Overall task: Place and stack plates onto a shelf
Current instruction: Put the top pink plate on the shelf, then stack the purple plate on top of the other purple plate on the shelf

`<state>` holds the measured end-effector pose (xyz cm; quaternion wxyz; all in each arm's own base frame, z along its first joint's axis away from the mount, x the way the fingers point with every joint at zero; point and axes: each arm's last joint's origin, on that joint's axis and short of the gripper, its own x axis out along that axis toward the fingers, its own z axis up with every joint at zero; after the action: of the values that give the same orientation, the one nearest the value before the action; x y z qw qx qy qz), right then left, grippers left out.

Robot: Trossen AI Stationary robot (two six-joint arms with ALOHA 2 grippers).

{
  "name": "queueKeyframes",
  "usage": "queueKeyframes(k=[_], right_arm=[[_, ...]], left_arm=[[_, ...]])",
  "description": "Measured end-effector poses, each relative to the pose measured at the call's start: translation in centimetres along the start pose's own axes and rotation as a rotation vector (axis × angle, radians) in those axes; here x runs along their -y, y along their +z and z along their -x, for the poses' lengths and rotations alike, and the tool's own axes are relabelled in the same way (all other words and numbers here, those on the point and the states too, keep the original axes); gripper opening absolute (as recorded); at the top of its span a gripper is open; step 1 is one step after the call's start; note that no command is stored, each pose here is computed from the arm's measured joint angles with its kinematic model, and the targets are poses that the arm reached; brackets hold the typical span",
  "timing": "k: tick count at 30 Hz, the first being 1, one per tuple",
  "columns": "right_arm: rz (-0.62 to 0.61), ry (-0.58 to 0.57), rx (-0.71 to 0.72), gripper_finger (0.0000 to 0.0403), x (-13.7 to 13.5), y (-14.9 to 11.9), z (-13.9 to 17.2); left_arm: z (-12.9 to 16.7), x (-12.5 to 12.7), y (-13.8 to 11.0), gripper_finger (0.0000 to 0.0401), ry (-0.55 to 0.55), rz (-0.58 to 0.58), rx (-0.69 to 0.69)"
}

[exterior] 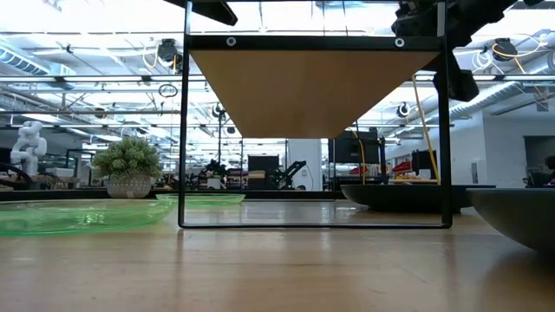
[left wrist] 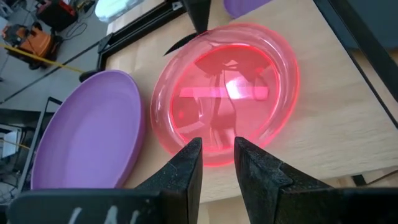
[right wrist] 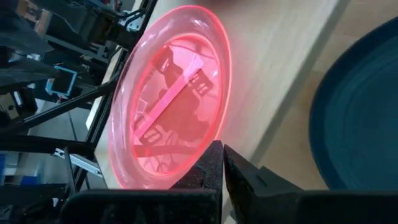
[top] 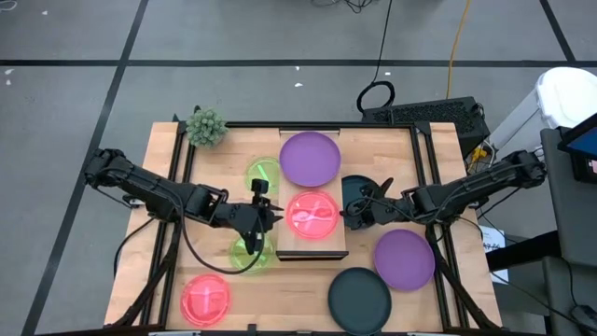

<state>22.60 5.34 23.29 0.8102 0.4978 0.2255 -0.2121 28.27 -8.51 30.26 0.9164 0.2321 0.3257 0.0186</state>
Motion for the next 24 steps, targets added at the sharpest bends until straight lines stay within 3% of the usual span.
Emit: queueKeyframes(k=[9,18,24], right_arm=[[0.030,0.026,0.002,0.0000,-0.2,0.1,0.6],[0.019,0.082,0.002,0.0000,-0.4,0.6,2.5],[0.037,0.147,-0.087,0.0000,-1.9,0.4,5.0]], left_arm=[[0.1,0.2,0.0,0.0099,0.000,0.046,-0.004],[-1.2,-1.4,-1.3,0.0099,0.022,0.061,-0.114],[-0.8,-1.3,-1.1,0.0099,0.006,0.211,-0.088]])
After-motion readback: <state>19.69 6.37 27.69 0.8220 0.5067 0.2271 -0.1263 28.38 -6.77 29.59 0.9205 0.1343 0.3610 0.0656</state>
